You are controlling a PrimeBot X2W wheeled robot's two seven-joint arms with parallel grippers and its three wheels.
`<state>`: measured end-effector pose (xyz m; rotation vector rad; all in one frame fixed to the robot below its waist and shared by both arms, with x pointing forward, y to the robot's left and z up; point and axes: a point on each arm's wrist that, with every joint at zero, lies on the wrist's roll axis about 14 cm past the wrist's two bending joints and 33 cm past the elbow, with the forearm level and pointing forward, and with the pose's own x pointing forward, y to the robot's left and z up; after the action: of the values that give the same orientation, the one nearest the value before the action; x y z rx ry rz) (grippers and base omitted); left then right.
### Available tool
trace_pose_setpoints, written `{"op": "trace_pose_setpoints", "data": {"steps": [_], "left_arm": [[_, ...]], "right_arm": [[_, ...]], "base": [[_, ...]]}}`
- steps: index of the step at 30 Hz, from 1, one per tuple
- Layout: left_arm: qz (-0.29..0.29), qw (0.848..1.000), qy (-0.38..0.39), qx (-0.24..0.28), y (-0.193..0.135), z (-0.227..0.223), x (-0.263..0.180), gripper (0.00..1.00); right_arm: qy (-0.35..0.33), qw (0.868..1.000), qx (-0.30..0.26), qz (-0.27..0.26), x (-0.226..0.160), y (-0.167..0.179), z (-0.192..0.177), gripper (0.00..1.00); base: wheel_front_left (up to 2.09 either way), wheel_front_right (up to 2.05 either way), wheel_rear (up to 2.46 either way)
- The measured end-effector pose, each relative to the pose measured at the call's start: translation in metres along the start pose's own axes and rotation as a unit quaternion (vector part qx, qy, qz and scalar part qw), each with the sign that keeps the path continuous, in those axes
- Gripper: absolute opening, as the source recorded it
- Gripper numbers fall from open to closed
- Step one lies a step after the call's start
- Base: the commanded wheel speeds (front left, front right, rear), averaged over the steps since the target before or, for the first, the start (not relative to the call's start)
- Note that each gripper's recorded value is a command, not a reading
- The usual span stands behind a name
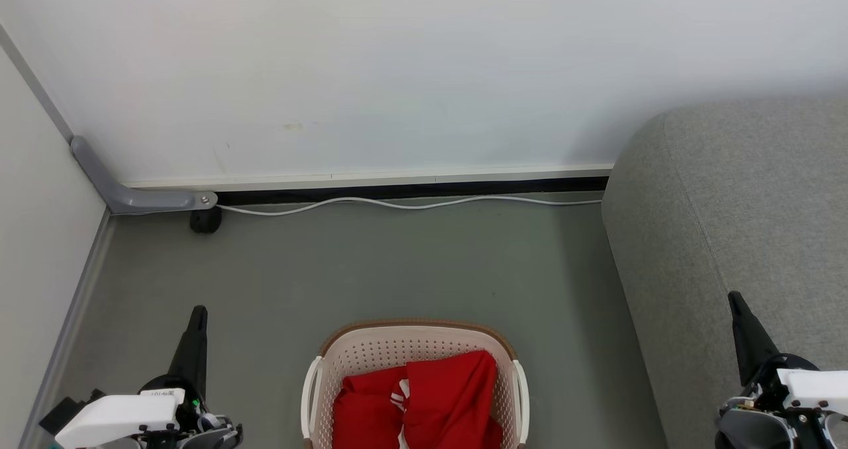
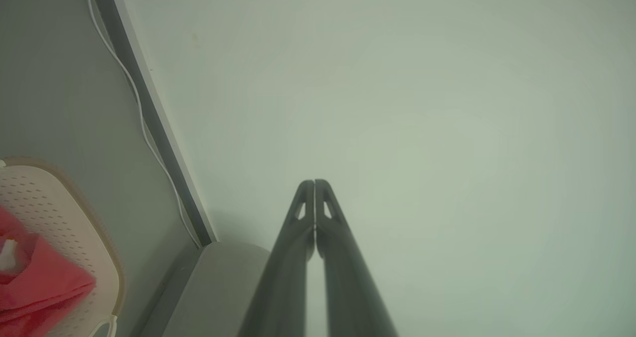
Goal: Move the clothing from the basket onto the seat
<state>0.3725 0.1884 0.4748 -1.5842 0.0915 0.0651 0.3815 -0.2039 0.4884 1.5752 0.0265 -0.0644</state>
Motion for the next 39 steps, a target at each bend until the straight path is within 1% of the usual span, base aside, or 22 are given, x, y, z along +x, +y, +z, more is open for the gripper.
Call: {"op": "trace_pose_setpoints", "data": {"steps": [39], "left_arm": [[0.000,1.000,0.000,0.000,0.0000,0.0000,0.0000,0.00]], "right_arm": [[0.000,1.000,0.000,0.000,0.0000,0.0000,0.0000,0.00]], "base": [[0.00,0.00,0.00]]}}
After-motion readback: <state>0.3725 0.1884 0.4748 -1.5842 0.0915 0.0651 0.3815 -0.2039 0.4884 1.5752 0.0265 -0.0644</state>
